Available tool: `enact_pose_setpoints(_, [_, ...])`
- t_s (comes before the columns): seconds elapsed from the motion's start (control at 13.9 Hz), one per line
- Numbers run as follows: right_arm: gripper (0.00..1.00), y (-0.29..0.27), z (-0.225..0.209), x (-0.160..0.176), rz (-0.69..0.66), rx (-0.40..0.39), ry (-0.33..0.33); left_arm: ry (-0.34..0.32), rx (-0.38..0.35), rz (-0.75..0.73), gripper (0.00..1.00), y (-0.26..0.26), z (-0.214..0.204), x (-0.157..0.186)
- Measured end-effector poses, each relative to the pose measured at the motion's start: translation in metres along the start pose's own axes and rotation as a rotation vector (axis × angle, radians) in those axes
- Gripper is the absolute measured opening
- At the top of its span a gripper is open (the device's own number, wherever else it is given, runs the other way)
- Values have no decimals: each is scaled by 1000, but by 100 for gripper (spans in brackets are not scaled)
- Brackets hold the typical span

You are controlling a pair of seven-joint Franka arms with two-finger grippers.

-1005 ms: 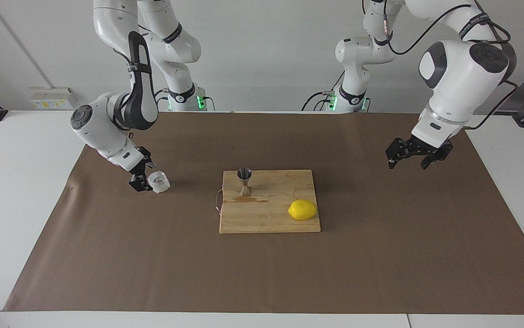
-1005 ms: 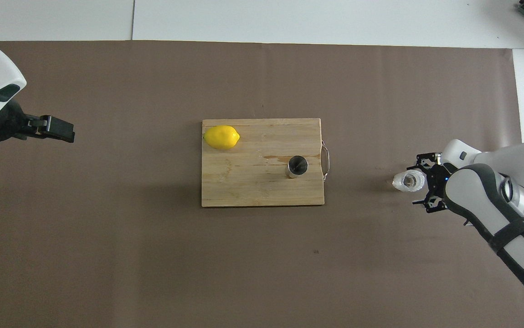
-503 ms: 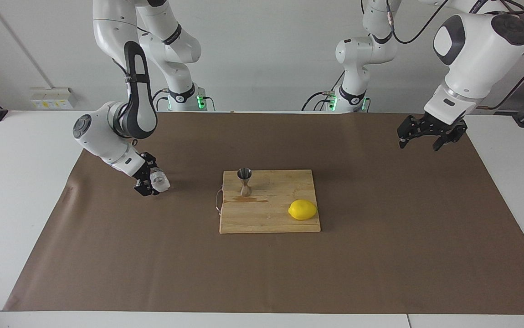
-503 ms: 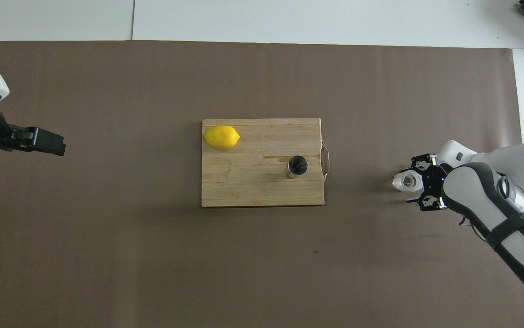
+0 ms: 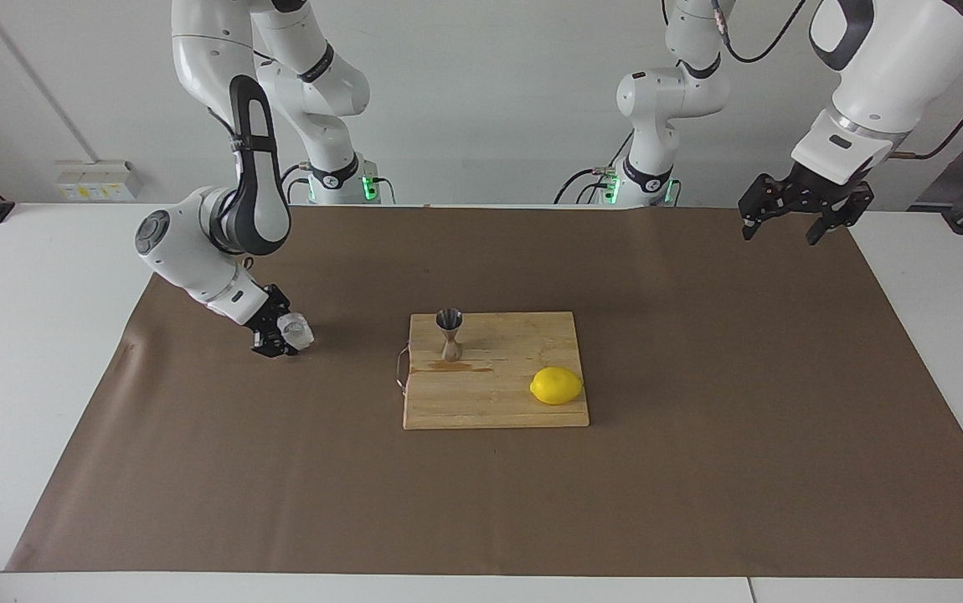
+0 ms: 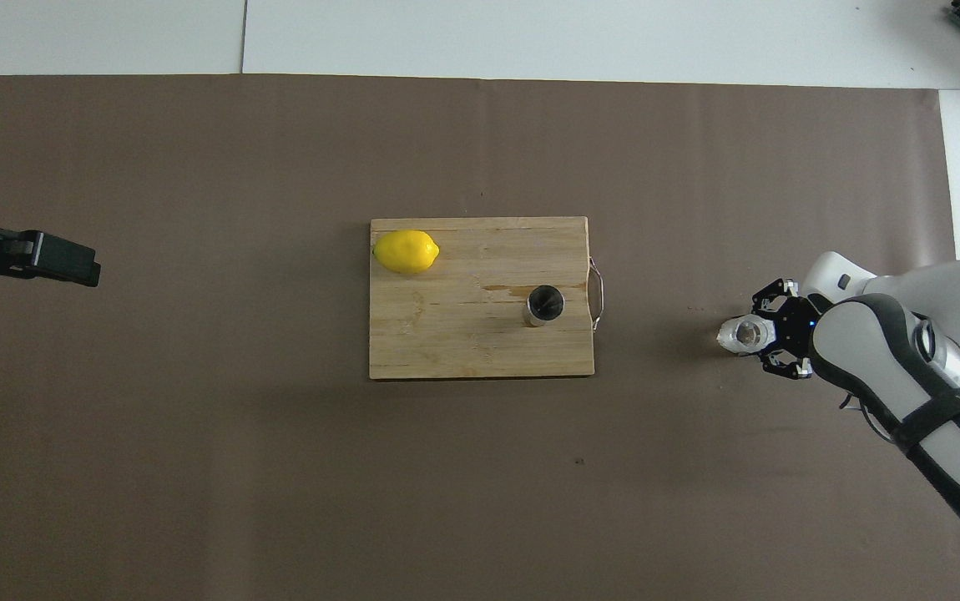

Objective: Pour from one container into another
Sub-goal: 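Lift the clear cup with the right gripper over the metal cup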

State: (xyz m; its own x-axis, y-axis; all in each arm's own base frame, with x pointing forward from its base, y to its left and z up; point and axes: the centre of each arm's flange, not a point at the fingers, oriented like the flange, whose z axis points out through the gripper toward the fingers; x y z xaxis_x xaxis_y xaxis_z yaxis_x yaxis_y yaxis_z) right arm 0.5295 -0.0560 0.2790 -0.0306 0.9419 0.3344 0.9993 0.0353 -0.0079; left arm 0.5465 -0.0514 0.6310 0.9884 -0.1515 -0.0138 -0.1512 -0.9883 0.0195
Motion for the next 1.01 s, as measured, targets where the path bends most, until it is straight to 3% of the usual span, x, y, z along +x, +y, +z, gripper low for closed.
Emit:
enact_pose_setpoints(0.22, [50, 8, -9, 19, 40, -24, 4, -2, 0, 0, 100, 0, 0, 0])
enact_pose_setpoints(1.01, [50, 30, -19, 183, 266, -49, -7, -2, 0, -2, 100, -1, 0, 0])
